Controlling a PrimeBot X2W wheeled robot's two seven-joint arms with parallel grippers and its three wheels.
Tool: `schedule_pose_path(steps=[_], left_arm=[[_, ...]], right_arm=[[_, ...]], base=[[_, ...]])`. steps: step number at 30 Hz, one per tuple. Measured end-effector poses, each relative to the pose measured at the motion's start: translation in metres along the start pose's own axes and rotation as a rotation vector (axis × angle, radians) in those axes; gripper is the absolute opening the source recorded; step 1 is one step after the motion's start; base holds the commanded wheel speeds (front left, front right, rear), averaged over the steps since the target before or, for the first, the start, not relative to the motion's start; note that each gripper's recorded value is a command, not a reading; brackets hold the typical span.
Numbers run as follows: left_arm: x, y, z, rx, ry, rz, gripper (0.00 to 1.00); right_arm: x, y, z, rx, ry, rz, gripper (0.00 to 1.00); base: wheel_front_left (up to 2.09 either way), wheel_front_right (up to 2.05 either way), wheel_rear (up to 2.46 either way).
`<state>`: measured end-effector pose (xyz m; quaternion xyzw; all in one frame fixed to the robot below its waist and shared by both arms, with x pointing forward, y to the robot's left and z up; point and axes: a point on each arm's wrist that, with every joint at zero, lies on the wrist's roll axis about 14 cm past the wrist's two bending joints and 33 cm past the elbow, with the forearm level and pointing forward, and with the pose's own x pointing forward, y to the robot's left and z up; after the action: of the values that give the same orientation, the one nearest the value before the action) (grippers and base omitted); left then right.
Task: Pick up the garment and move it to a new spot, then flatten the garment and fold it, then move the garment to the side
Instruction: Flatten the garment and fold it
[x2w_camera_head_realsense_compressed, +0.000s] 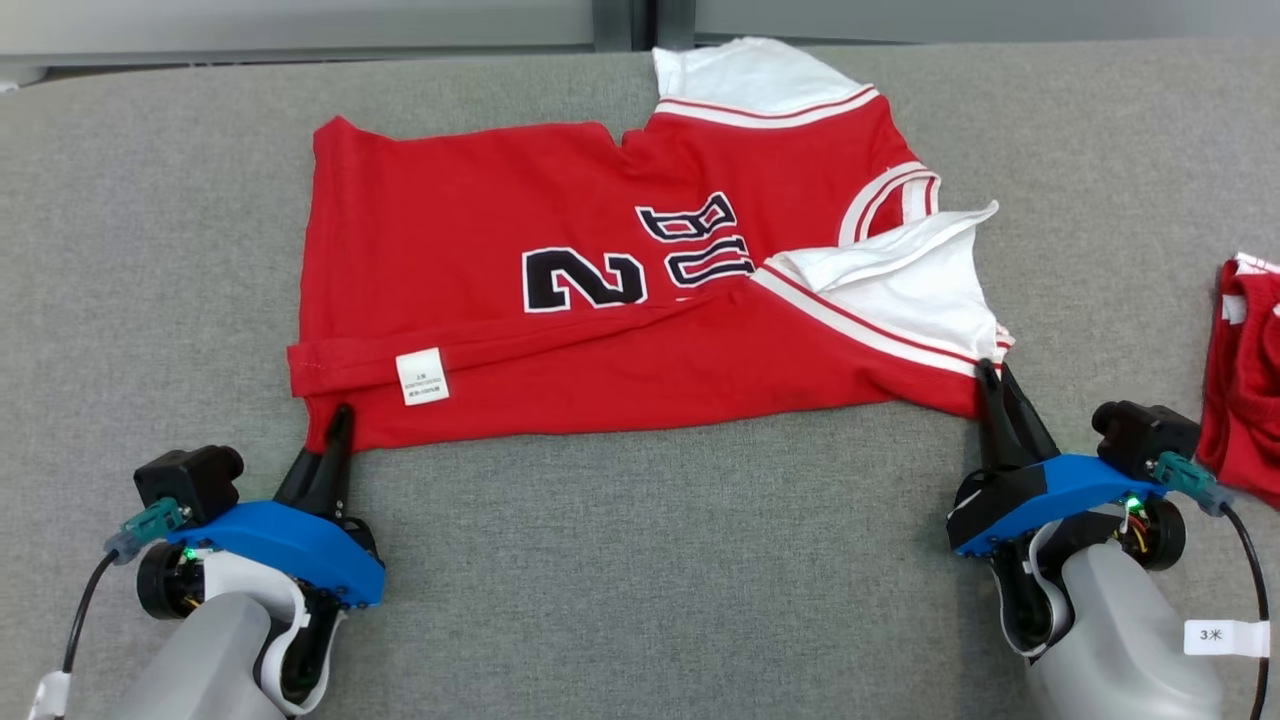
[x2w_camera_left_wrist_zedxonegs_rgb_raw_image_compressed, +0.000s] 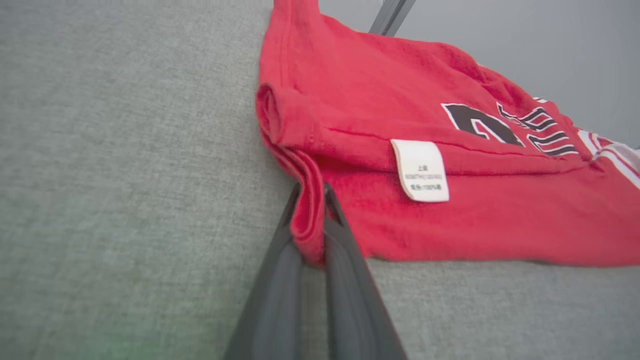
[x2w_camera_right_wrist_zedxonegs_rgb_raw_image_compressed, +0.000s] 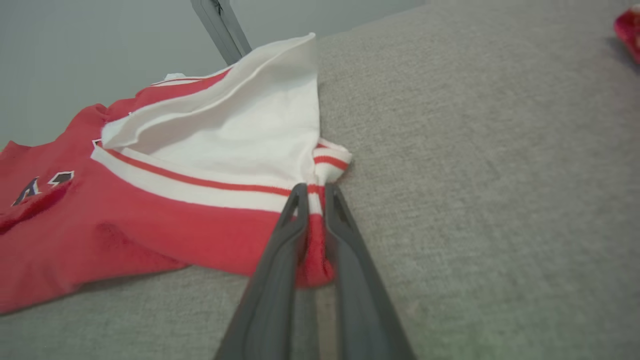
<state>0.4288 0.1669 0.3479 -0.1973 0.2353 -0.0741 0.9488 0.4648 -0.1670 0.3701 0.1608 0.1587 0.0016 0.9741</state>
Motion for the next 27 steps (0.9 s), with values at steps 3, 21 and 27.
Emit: schedule_pose_path(steps=[3,21,27], left_arm=[[-0.004,-0.007,0.014,-0.016,-0.049,-0.012,0.00],[-0.062,-0.016,0.048,-0.015,-0.221,0.024,0.00],[-0.085,-0.006,-0.008,-0.048,-0.117,0.084,0.00]], right_arm=[[-0.002,0.007,0.017,0.036,-0.047,0.011,0.00],[-0.056,0.022,0.075,0.039,-0.204,0.044,0.00],[-0.092,-0.001,0.024,0.056,-0.098,-0.012,0.00]], base=[[0.00,0.00,0.00],[0.00,0.00,0.00],[0.00,0.00,0.00]])
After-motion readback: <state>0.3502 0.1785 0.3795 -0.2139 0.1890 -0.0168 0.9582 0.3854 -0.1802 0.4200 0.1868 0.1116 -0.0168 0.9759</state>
